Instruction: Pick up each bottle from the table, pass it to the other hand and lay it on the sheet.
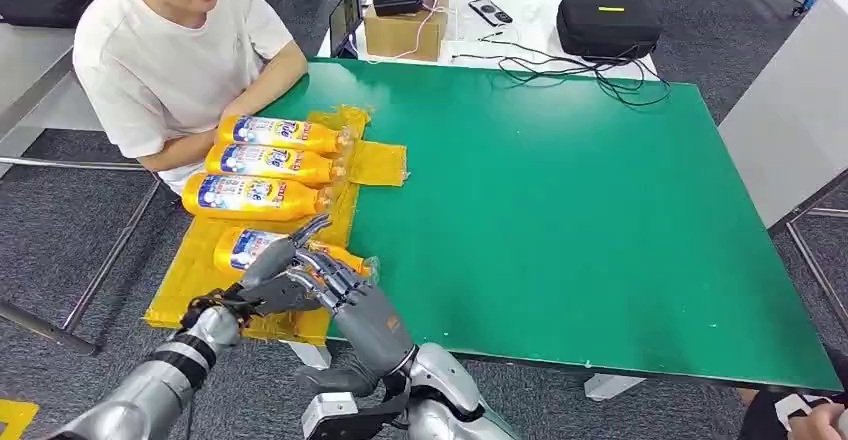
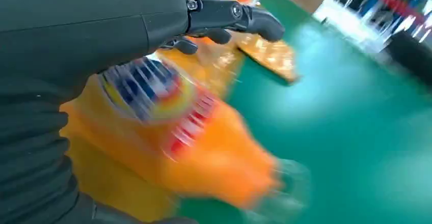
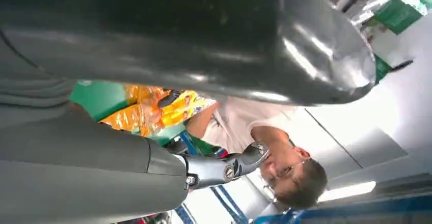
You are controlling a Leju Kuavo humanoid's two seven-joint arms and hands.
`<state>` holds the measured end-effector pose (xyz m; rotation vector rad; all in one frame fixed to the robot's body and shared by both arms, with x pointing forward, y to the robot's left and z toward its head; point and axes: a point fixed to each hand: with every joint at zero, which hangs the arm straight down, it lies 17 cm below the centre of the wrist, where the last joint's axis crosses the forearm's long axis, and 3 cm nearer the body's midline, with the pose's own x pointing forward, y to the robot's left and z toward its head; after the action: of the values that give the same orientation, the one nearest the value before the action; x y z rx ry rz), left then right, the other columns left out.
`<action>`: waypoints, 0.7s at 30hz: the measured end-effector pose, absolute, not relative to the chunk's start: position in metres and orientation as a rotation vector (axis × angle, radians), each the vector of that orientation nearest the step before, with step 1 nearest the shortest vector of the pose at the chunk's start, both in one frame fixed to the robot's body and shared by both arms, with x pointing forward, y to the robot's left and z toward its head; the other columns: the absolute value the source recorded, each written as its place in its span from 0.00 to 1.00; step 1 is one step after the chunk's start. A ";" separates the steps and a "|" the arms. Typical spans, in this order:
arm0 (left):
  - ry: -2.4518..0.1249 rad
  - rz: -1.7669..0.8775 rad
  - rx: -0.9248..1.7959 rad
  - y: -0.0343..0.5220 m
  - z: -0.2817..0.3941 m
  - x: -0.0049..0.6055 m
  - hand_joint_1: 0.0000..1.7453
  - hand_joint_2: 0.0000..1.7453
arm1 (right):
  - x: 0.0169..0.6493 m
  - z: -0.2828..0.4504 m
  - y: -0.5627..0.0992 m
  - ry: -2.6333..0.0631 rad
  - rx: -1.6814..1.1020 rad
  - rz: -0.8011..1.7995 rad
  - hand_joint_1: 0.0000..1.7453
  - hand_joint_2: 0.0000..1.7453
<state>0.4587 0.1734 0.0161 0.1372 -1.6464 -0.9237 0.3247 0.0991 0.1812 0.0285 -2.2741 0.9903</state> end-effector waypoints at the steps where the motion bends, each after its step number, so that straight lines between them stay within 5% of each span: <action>1: -1.663 -0.848 0.109 0.170 0.021 0.455 0.00 1.00 | 0.324 0.184 0.097 -2.285 0.025 0.965 0.00 0.00; 12: -1.803 -0.204 0.081 0.191 0.101 0.491 0.00 1.00 | 0.311 0.264 0.063 -2.550 -0.004 0.632 0.00 0.00; 21: -1.902 -0.159 0.215 0.193 0.125 0.493 0.00 1.00 | 0.314 0.292 0.045 -2.540 0.093 0.455 0.00 0.00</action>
<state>0.4935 0.1927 0.1249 0.2148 -1.9019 -0.1586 0.3140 0.0451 0.2917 0.0926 -2.5400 0.4545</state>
